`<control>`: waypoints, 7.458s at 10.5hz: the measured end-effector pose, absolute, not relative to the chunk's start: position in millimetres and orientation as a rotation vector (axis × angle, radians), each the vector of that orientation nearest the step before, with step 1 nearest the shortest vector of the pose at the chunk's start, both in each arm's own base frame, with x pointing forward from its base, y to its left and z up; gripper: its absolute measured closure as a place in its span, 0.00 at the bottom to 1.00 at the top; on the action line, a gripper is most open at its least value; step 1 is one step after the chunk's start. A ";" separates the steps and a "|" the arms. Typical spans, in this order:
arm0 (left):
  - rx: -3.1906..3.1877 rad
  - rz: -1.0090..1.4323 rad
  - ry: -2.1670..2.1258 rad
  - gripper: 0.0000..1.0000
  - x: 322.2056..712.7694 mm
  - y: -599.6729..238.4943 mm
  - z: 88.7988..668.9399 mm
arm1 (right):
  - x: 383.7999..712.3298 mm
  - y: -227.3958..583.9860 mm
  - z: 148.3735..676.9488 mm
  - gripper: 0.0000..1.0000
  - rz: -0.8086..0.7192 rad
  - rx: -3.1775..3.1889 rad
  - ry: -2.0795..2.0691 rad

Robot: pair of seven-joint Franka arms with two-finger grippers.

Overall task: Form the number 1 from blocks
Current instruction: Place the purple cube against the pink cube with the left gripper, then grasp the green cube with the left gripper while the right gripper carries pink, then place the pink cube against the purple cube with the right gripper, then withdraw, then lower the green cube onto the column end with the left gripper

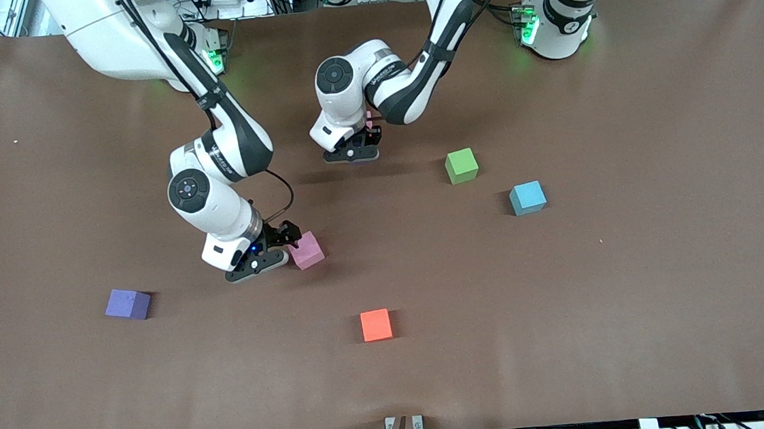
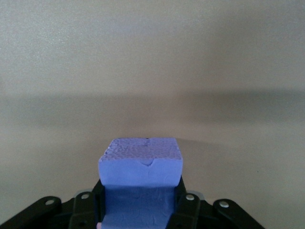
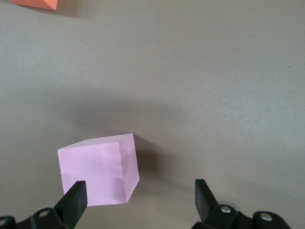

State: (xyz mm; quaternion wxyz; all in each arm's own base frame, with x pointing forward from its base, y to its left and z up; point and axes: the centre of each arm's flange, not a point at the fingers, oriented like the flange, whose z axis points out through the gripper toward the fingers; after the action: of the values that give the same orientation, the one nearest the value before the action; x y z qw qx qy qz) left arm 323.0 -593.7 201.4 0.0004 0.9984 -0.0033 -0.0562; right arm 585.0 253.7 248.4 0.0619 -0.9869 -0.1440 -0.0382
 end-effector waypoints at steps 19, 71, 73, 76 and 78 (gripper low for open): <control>3.202 -0.035 0.467 0.00 458.4 -298.9 261.4 | 562.2 312.8 218.0 0.00 -0.174 -2.933 -0.612; 3.110 -0.155 0.022 0.43 435.3 -559.3 191.2 | 614.7 65.5 563.1 0.00 -0.081 -3.066 0.187; 3.106 -0.150 0.019 0.43 435.1 -561.5 193.3 | 613.5 20.7 582.9 0.00 -0.074 -3.092 0.140; 3.103 -0.146 0.018 0.43 432.9 -566.0 194.1 | 611.3 -7.5 591.9 0.00 -0.063 -3.100 0.150; 3.103 -0.146 0.019 0.43 428.4 -572.4 190.6 | 611.5 -6.8 591.3 0.00 -0.060 -3.101 0.148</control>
State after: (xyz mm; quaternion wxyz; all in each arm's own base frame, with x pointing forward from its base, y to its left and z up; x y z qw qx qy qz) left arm 428.4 -572.4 190.6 0.0175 0.9987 0.0060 -0.0469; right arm 611.5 -6.8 591.3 0.0185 -0.9985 0.0477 -0.0193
